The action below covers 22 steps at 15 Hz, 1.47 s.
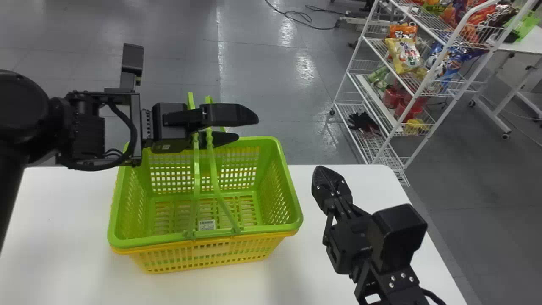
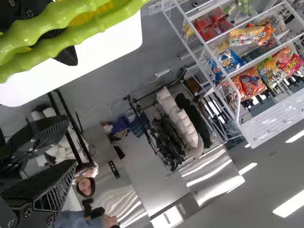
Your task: Grasp handle with right gripper to insert into left gripper then lift and swing left to center
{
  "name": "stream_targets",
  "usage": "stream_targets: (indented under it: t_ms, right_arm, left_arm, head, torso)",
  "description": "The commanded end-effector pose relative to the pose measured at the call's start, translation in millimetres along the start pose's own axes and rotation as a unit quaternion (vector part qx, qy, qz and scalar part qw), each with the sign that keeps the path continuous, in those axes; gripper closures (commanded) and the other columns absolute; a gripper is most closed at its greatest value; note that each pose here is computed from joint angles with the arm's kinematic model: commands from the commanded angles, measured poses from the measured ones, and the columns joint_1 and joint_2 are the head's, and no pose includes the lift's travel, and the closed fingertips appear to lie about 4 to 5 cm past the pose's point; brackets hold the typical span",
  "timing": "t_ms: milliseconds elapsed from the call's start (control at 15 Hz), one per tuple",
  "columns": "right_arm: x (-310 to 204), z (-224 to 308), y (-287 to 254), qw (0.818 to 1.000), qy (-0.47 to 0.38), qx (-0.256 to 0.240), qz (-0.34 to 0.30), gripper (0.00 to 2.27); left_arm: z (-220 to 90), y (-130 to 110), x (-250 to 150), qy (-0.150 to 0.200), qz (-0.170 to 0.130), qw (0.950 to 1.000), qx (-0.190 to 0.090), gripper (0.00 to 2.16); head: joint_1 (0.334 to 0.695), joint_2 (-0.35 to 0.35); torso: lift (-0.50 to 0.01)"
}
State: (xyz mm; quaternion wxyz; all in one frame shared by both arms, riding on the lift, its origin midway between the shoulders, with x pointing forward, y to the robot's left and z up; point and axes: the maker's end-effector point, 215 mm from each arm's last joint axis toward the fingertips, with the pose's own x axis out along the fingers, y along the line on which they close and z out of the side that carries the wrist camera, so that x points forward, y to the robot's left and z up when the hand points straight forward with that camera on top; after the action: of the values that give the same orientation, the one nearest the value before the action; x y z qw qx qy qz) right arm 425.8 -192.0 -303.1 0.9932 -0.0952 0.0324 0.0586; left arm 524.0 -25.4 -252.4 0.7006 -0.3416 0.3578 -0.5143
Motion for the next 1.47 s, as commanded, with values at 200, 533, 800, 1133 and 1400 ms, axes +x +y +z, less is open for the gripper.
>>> stream_targets:
  t_ms: [200, 533, 800, 1133, 1400]
  right_arm:
    - [-27, -29, -7, 1.000, 0.002, 0.003, 0.002, 1.34]
    - [-51, -26, -6, 0.999, -0.034, 0.005, 0.005, 0.17]
    - [-73, -31, -7, 0.998, -0.063, 0.020, 0.001, 0.13]
    - [-109, -33, -14, 0.994, -0.108, 0.031, -0.008, 0.13]
    - [-123, -37, -27, 0.991, -0.127, 0.032, -0.021, 0.13]
  left_arm:
    - [1, -1, -2, 0.030, -0.010, 0.9984, -0.046, 0.07]
    - [-13, -7, -4, 0.071, -0.014, 0.9938, -0.084, 0.07]
    - [-3, -13, -1, 0.071, -0.019, 0.9930, -0.092, 0.07]
    - [5, -30, 13, 0.078, -0.028, 0.9931, -0.083, 0.08]
    - [19, -43, 19, 0.080, -0.034, 0.9933, -0.077, 0.08]
  head:
    - [0.695, -0.264]
    - [0.695, -0.279]
    - [0.695, -0.290]
    - [0.695, -0.315]
    - [0.695, -0.350]
  torso:
    - [-0.093]
    - [-0.093]
    - [-0.093]
    - [-0.093]
    - [-0.093]
